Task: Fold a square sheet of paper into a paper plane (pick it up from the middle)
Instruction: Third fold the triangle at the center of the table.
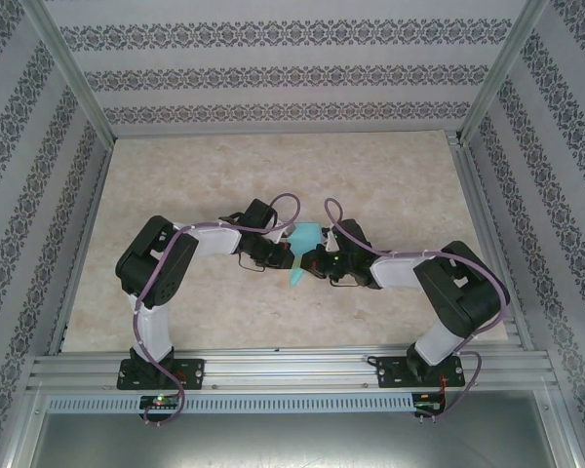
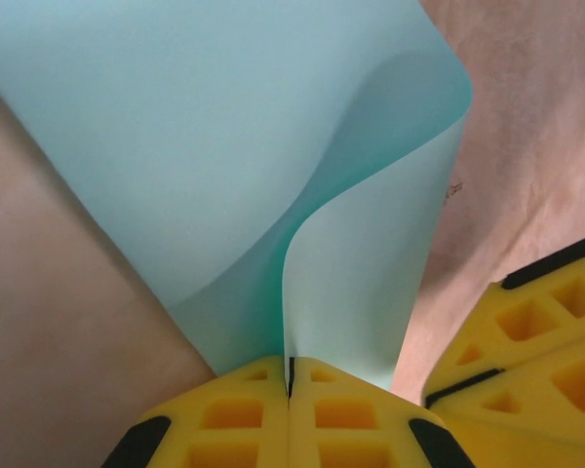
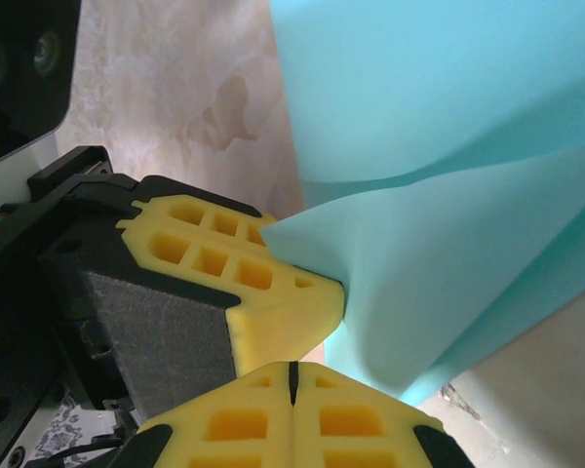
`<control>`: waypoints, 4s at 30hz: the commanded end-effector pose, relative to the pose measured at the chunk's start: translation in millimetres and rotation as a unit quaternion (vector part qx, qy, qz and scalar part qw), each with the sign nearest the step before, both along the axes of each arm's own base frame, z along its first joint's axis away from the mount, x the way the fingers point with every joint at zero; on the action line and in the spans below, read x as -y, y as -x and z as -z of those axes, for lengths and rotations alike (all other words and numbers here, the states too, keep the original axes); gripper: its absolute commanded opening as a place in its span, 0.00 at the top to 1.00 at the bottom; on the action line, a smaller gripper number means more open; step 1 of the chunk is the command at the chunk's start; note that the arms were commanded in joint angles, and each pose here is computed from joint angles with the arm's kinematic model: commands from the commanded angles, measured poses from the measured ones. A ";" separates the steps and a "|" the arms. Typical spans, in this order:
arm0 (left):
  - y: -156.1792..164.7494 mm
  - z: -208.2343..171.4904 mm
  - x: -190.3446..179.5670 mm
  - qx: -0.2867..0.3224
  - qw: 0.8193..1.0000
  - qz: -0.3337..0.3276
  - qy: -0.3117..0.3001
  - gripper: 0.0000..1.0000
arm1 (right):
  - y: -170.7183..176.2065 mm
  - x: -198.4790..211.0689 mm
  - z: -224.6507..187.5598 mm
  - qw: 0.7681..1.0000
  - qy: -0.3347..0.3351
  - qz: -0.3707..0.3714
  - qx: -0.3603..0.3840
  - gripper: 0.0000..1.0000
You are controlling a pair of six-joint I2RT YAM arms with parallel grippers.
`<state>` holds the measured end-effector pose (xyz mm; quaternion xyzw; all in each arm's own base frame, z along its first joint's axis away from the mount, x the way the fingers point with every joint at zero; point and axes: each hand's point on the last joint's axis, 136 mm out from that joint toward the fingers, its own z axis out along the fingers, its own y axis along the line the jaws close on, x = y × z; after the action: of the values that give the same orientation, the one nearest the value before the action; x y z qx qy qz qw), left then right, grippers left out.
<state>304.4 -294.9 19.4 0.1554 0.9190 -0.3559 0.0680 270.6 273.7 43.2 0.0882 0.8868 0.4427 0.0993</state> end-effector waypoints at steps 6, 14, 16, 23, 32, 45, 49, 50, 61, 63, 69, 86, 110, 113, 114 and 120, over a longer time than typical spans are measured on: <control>9.9 35.7 -23.2 -0.028 0.997 -0.004 -0.067 0.98 | -0.3 2.8 24.4 1.000 0.019 -0.009 -0.013 0.98; 10.9 36.2 -24.8 -0.028 0.997 -0.002 -0.072 0.98 | 2.0 6.9 19.2 1.000 0.015 -0.002 -0.016 0.96; 10.8 36.2 -24.8 -0.029 0.997 -0.001 -0.072 0.98 | -3.1 6.3 2.5 1.000 0.006 -0.003 0.003 0.95; 10.0 35.8 -24.4 -0.029 0.997 -0.001 -0.072 0.98 | -20.6 16.0 -14.8 1.000 0.006 -0.006 0.026 0.95; 11.0 35.6 -25.2 -0.030 0.997 0.000 -0.074 0.99 | -26.1 27.0 31.3 0.999 0.049 0.015 -0.017 0.96; 12.9 35.3 -28.5 -0.029 0.996 0.010 -0.086 0.99 | -39.4 33.8 -9.2 1.000 0.014 0.020 0.013 0.96; 11.0 33.6 -26.6 -0.028 0.996 0.011 -0.083 0.99 | -46.0 34.0 -8.4 1.000 0.014 0.013 0.009 0.97; 10.9 33.3 -26.5 -0.029 0.996 0.011 -0.083 0.99 | -47.3 34.7 -4.5 1.000 0.016 0.014 0.004 0.97; 12.6 33.5 -27.7 -0.030 0.996 0.013 -0.084 0.99 | -46.0 43.5 36.0 0.998 0.019 0.035 -0.045 0.97; 12.4 33.5 -27.9 -0.030 0.996 0.013 -0.084 0.99 | -48.1 40.2 19.1 0.999 0.008 0.031 -0.032 0.96; 12.1 32.2 -27.4 -0.029 0.996 0.014 -0.084 0.99 | -59.3 47.8 -6.3 0.999 0.020 0.030 -0.006 0.96; 13.2 29.2 -28.5 -0.024 0.996 0.020 -0.086 0.99 | -56.6 48.6 9.0 0.999 0.029 0.029 -0.027 0.96; -14.2 -40.8 -42.8 0.049 0.990 -0.105 -0.083 0.59 | -34.0 38.3 50.7 0.996 0.064 0.017 -0.064 1.00; -7.0 -67.7 -42.7 0.062 0.987 -0.138 -0.045 0.55 | -32.5 41.0 50.3 0.995 0.073 0.019 -0.063 1.00; -1.8 -73.6 -38.1 0.058 0.989 -0.134 -0.031 0.56 | -32.1 42.2 51.1 0.995 0.076 0.019 -0.064 1.00; 39.1 -76.5 25.1 -0.017 0.999 -0.018 0.034 0.83 | -31.2 42.7 52.7 0.994 0.080 0.017 -0.067 1.00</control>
<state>285.4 -295.4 105.4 0.1174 0.9181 -0.3583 0.1223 315.2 248.4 15.9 0.1045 0.9021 0.4129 0.0698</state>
